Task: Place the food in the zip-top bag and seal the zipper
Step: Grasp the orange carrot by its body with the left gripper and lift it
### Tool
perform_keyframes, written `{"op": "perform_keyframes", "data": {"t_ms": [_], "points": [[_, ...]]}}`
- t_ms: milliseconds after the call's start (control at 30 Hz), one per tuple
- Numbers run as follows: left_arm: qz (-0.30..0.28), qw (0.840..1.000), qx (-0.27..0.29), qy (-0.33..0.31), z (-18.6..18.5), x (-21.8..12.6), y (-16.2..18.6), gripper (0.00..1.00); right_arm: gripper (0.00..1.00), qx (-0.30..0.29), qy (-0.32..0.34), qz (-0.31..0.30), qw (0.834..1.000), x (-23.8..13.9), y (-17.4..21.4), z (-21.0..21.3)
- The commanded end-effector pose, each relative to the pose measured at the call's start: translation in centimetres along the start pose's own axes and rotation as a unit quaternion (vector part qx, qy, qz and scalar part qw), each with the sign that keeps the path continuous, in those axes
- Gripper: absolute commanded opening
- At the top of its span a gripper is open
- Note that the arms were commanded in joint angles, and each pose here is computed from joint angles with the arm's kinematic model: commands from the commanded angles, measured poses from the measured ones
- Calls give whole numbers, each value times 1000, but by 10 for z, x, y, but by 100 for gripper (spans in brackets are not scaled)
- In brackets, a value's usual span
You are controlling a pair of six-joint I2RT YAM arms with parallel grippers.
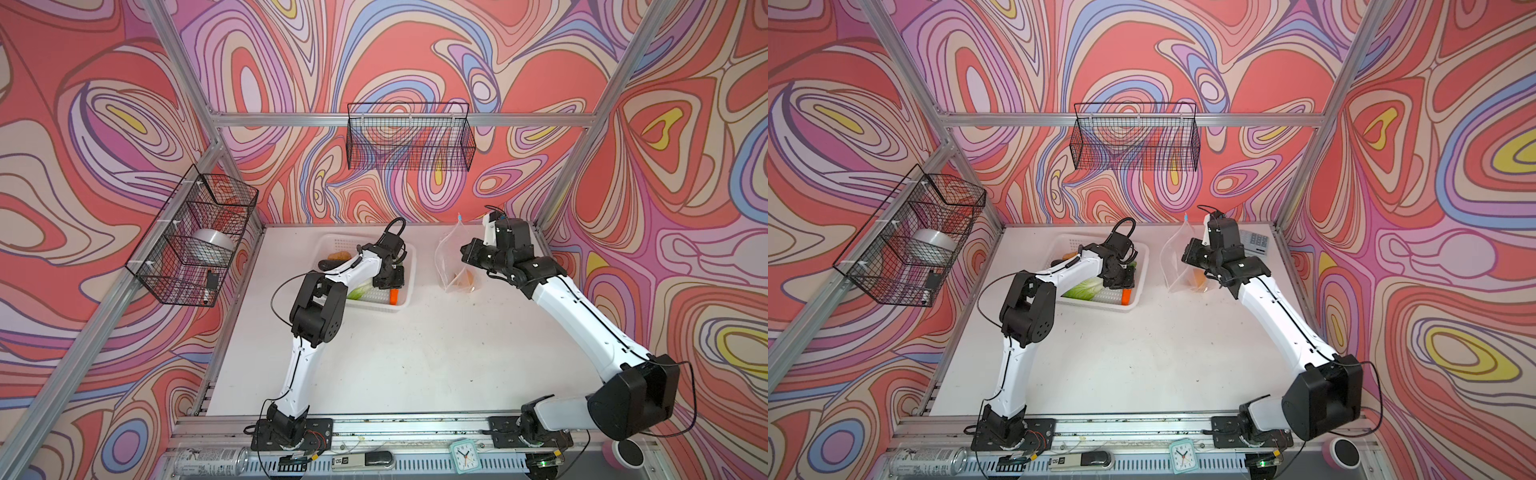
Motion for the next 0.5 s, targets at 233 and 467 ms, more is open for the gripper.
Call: {"op": "perform_keyframes", "data": {"t_ms": [233,467], "points": [[-93,994,23,49,-21,-102,-11,28,0,3,-2,-6,1000,-7,-1,1],[-159,981,36,110,-29,-175,-5,29,0,5,-6,-5,1000,-4,0,1]]}}
Point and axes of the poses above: each gripper's point midway between its finger pads, its own x axis out along the fingers, its own z axis along the line the jaws close on, y = z × x, the point moved 7 cm from there along -x, back along the fingers, and after that the axes turned 7 degrees about -x, right-handed, at the moved point
